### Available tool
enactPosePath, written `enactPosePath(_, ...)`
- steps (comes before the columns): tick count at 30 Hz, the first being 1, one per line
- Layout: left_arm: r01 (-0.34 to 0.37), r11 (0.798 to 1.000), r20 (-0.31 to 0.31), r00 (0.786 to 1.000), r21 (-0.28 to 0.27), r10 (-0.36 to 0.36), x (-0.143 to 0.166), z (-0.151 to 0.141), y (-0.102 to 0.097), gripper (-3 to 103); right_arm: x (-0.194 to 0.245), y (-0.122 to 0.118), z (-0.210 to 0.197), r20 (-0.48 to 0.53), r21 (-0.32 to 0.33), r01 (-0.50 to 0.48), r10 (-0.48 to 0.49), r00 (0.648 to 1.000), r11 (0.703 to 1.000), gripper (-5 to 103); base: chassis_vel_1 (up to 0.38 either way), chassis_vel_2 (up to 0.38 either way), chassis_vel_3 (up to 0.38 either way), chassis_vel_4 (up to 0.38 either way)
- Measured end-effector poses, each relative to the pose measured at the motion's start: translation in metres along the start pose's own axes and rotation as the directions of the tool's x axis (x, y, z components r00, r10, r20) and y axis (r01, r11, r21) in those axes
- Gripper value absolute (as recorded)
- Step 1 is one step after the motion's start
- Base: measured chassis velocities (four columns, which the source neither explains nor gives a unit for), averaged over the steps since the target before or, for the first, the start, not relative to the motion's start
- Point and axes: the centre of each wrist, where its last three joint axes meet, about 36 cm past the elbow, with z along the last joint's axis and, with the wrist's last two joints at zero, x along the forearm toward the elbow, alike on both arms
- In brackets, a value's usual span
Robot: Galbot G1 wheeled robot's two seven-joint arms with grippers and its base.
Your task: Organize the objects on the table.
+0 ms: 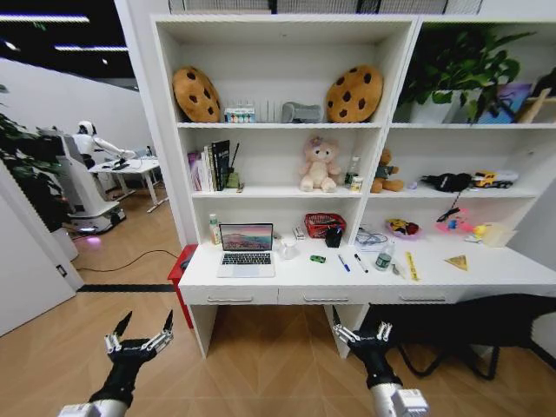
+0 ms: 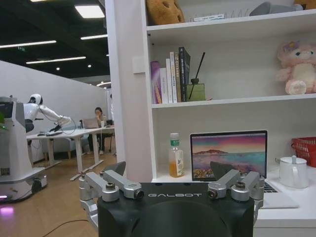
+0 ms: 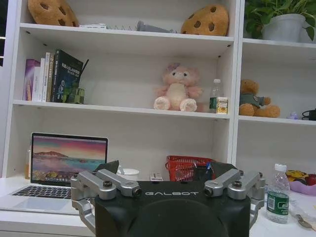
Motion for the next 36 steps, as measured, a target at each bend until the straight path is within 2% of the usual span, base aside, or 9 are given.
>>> enactPosePath(5,-0.002,1.000,-0.006,1.000,0.006,0.002,-0.0001,0.0013,-0.0016,94,0.0005,-0.0010,-0.0015,-0.015,-0.004,0.010,-0.011,1.000,1.000,100,0.000,0.000,0.000,0.000)
enactPosePath(16,-0.003,1.000,-0.003,1.000,0.000,0.003,-0.0002,0.0000,0.0006,97,0.0026,0.0027,0.0006,-0.045,-0.035,0.011,-0.013,0.999,0.999,100,0.000,0.000,0.000,0.000)
enactPosePath(36,-0.014,1.000,0.004,1.000,-0.011,0.014,0.0011,0.0041,-0.0002,97,0.0039,0.0026,0.0015,-0.038,-0.053,0.019,-0.021,0.999,0.998,100,-0.014,0.019,0.019,-0.022)
